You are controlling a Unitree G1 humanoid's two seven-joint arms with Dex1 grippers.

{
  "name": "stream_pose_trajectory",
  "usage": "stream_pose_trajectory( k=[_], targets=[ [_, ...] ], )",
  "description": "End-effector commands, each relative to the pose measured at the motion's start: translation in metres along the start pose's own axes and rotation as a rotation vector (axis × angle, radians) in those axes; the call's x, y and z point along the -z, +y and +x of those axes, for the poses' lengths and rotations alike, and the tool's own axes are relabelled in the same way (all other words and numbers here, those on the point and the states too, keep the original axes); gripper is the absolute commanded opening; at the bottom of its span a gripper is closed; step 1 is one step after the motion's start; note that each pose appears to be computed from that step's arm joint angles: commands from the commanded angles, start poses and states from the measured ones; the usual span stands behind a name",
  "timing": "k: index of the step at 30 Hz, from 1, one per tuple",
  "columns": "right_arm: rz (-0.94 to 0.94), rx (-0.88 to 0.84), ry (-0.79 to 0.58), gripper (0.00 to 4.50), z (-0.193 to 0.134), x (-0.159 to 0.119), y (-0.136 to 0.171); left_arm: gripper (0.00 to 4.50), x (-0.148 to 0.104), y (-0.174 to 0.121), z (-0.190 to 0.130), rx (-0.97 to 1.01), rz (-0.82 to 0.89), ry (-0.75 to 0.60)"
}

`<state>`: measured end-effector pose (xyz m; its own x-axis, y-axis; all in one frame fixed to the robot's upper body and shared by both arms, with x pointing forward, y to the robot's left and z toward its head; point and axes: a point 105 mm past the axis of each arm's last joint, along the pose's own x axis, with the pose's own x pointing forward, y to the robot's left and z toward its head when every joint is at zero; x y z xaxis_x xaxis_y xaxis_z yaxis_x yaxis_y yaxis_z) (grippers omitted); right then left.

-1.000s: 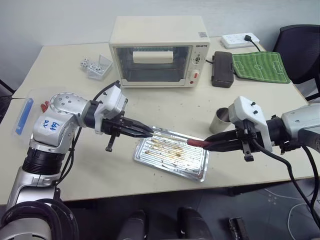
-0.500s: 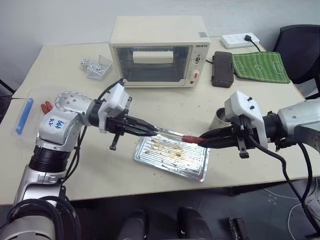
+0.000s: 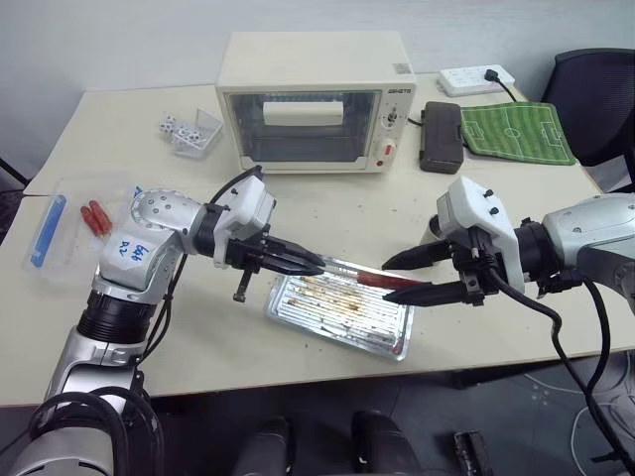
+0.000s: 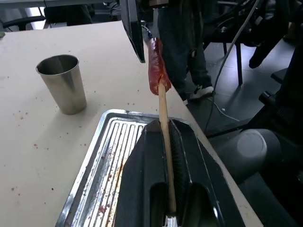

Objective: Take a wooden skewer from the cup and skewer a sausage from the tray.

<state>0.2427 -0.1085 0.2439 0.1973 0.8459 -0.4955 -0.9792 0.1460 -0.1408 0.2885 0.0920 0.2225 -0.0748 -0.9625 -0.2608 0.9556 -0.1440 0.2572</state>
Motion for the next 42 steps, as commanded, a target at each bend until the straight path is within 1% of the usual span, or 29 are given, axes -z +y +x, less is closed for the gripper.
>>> stream_pose_trajectory(
  k=[1, 2, 6, 10, 14, 15, 17, 22, 26, 28, 31, 35, 42],
  targets=[
    [-0.045, 0.06, -0.008, 3.84, -0.013, -0.008, -0.005, 0.0, -0.003, 0.001, -0.017, -0.098, 0.027, 0.009],
    [-0.045, 0.073, -0.01, 4.18, -0.015, -0.009, -0.006, 0.0, -0.001, 0.001, -0.022, -0.132, 0.026, 0.018],
    [-0.037, 0.124, -0.039, 4.18, -0.022, -0.013, -0.012, 0.0, 0.006, 0.003, -0.046, -0.291, -0.001, 0.035],
    [0.011, 0.196, -0.124, 4.18, -0.035, -0.021, -0.019, 0.0, 0.007, -0.007, -0.081, -0.505, -0.061, 0.043],
    [0.059, 0.247, -0.181, 4.18, -0.039, -0.024, -0.024, 0.0, 0.014, -0.007, -0.115, -0.717, -0.1, 0.063],
    [0.08, 0.255, -0.199, 4.35, -0.04, -0.024, -0.025, 0.0, 0.016, -0.005, -0.125, -0.784, -0.105, 0.061],
    [0.105, 0.255, -0.225, 4.35, -0.039, -0.025, -0.025, 0.0, 0.02, -0.001, -0.143, -0.915, -0.114, 0.051],
    [0.095, 0.241, -0.242, 4.35, -0.033, -0.026, -0.018, 0.0, 0.047, 0.001, -0.183, -1.207, -0.147, 0.066],
    [0.08, 0.231, -0.27, 4.35, -0.032, -0.032, -0.017, 0.0, 0.069, 0.0, -0.216, -1.421, -0.167, 0.115],
    [0.074, 0.226, -0.274, 4.35, -0.031, -0.033, -0.015, 0.0, 0.079, -0.005, -0.239, -1.549, -0.195, 0.135],
    [0.078, 0.228, -0.274, 4.35, -0.031, -0.032, -0.016, 0.0, 0.083, -0.008, -0.262, -1.69, -0.182, 0.159],
    [0.086, 0.234, -0.278, 4.35, -0.029, -0.03, -0.02, 0.0, 0.078, -0.015, -0.279, -1.838, -0.132, 0.132],
    [0.079, 0.23, -0.28, 4.35, -0.027, -0.029, -0.021, 0.0, 0.095, -0.037, -0.277, -1.953, -0.197, 0.165]
  ],
)
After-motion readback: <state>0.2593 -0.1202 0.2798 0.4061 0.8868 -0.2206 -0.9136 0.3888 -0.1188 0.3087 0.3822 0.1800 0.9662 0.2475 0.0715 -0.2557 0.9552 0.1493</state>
